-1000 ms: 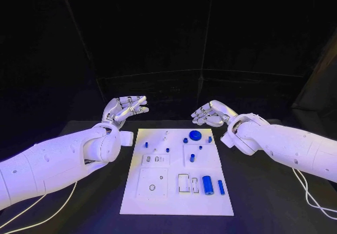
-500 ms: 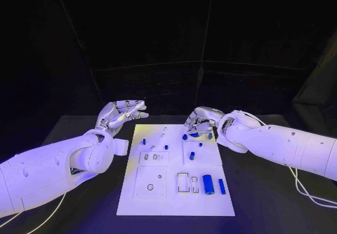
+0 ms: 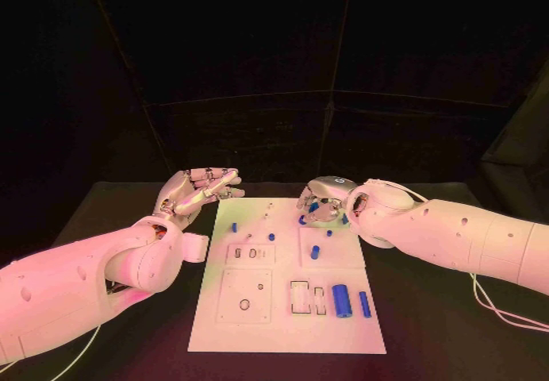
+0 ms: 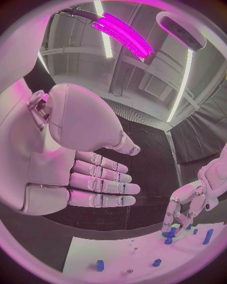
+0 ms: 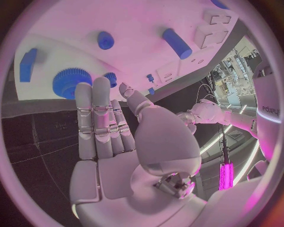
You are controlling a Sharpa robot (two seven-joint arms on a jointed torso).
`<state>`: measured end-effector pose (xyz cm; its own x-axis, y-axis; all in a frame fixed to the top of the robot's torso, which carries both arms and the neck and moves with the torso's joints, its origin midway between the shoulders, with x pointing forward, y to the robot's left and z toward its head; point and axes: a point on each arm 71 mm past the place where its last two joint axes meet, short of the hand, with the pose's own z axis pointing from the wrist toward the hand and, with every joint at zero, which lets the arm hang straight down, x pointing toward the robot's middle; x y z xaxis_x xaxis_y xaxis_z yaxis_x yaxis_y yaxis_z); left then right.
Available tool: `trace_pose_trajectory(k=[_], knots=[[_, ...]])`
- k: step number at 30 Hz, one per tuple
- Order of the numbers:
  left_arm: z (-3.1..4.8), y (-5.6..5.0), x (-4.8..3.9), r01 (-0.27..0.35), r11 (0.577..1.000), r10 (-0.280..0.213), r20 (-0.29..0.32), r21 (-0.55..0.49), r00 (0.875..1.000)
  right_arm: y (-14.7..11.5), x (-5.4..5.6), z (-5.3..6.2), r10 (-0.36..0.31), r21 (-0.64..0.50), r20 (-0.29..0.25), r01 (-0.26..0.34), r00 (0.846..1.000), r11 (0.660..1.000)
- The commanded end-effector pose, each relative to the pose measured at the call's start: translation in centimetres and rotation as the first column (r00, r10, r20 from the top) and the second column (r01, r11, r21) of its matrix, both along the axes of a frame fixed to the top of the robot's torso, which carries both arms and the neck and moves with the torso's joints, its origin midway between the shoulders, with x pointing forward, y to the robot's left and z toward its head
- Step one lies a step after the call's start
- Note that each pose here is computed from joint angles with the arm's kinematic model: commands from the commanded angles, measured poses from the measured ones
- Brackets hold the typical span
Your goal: Assemble the parts on the task board
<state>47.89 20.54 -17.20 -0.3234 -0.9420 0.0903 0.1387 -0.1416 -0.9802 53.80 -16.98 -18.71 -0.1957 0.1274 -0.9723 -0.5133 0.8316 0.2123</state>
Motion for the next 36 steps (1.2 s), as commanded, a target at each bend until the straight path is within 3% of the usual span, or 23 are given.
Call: trace_pose_trajectory(k=[1,25,36], knots=[[0.24,-0.1,-0.04,0.02,1.0,-0.02,0.007,-0.002,1.0,0.1,0.1,-0.1,-0.002,-0.06,-0.008,0.001,1.0,0.998],[0.35,0.3,-0.02,0.019,1.0,-0.019,0.0,0.003,1.0,0.5,0.3,-0.6,-0.009,-0.129,-0.045,0.003,0.999,0.992],[0.35,0.5,0.0,0.016,1.0,-0.016,-0.002,0.005,1.0,1.1,-0.1,0.7,0.015,-0.021,0.074,-0.013,0.997,1.0]])
